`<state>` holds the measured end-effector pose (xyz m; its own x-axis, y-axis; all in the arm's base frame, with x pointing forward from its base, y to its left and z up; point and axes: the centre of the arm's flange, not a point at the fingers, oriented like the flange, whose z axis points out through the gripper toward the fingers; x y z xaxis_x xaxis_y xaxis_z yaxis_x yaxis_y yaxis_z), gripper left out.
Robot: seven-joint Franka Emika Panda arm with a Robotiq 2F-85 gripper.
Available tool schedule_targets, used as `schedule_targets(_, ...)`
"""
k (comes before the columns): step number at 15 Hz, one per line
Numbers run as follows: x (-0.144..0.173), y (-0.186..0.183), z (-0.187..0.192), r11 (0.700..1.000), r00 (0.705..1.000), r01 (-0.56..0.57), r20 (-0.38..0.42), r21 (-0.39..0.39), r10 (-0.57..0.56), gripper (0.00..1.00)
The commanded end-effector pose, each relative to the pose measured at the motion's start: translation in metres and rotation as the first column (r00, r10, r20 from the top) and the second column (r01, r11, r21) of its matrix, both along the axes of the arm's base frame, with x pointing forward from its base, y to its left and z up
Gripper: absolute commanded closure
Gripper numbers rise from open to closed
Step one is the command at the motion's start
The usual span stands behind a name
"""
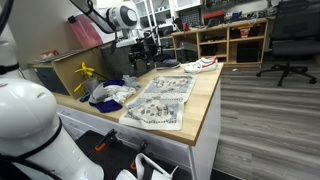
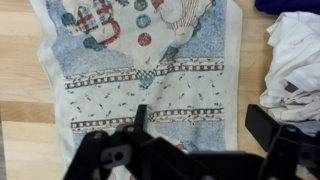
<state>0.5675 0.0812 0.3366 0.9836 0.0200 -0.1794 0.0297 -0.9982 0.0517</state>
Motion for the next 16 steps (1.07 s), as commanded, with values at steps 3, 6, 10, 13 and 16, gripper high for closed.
schedule_targets(3,-0.020,0.019,0.038,1.000,0.998,-0.014,-0.056,-0.004,0.014,0.00)
schedule_targets(6,-0.036,0.021,0.051,1.000,0.997,-0.028,-0.069,-0.010,0.027,0.00)
schedule_targets(10,-0.063,0.014,0.048,1.000,0.996,-0.014,-0.089,-0.022,0.012,0.00)
schedule_targets(13,-0.095,0.012,0.044,1.000,0.995,-0.001,-0.104,-0.008,0.000,0.00)
schedule_targets(16,-0.131,0.007,0.047,0.999,0.991,0.036,-0.127,0.018,-0.033,0.00)
